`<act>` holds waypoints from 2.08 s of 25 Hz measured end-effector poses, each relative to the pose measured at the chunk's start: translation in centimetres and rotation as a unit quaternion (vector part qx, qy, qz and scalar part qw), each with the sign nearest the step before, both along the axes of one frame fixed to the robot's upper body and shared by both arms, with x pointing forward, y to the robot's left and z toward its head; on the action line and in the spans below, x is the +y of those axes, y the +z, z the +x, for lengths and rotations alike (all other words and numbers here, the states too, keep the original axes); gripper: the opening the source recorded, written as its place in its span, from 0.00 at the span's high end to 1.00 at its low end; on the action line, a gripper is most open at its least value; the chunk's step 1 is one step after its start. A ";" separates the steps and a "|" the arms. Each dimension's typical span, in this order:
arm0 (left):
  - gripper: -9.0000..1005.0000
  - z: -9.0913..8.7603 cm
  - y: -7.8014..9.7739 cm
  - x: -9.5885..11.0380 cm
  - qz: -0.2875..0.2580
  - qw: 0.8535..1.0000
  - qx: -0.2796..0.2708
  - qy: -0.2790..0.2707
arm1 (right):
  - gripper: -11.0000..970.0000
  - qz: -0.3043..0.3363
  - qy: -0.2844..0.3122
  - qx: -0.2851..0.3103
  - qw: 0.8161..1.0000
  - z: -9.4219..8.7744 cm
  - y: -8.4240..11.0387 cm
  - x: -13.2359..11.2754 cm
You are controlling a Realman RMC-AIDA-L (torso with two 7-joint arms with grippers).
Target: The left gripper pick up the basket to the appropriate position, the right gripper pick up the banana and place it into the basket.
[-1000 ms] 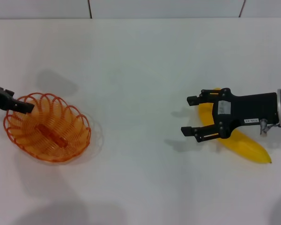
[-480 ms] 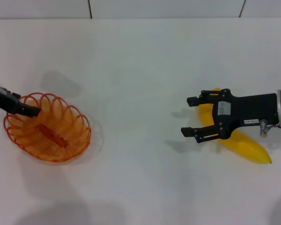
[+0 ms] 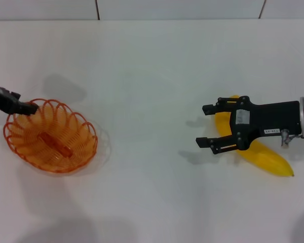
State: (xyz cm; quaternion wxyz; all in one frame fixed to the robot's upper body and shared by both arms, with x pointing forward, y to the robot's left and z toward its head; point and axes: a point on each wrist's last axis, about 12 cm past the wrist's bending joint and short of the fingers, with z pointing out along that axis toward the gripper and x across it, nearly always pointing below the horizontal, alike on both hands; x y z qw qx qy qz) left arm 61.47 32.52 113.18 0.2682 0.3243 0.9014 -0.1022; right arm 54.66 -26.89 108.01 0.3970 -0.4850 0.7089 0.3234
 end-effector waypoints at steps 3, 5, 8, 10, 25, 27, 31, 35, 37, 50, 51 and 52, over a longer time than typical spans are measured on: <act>0.39 -0.1 -0.3 -0.1 0.004 1.000 0.005 -0.005 | 0.08 0.000 0.000 0.000 1.000 0.0 0.0 0.0; 0.46 -0.1 -0.4 -0.1 0.005 1.000 0.006 -0.006 | 0.08 0.000 -0.001 0.000 1.000 0.0 0.0 0.0; 0.57 -0.2 -0.5 -0.2 0.006 1.000 0.006 -0.008 | 0.08 0.001 -0.001 0.001 1.000 0.0 0.0 0.0; 0.67 -0.1 -0.4 -0.2 0.005 1.000 0.005 -0.008 | 0.08 0.001 -0.002 0.003 1.000 0.0 0.1 0.0; 0.90 0.1 0.1 -0.2 -0.003 1.000 -0.001 -0.003 | 0.08 0.001 -0.002 0.004 1.000 0.0 0.1 0.0; 0.90 0.2 0.3 -0.5 -0.012 1.000 -0.006 -0.005 | 0.08 0.001 -0.002 0.003 1.000 0.0 0.1 0.0; 0.90 0.6 0.8 -1.1 -0.032 0.999 -0.020 -0.010 | 0.08 0.001 -0.002 0.003 1.000 0.1 0.1 0.0; 0.91 1.1 1.4 -1.7 -0.049 0.998 -0.035 -0.017 | 0.08 0.001 -0.002 0.002 1.000 0.1 0.2 0.0; 0.91 1.2 1.6 -2.0 -0.056 0.997 -0.043 -0.021 | 0.08 0.000 -0.002 0.002 1.000 0.1 0.2 0.0; 0.92 1.9 1.5 -2.7 -0.093 0.991 -0.089 -0.016 | 0.08 0.003 0.000 0.001 1.000 0.2 0.3 0.1; 0.92 2.0 1.4 -2.7 -0.094 0.991 -0.090 -0.013 | 0.08 0.003 0.000 0.001 1.000 0.2 0.3 0.1; 0.92 2.1 1.1 -2.8 -0.096 0.991 -0.091 -0.010 | 0.08 0.003 0.000 0.001 1.000 0.2 0.3 0.1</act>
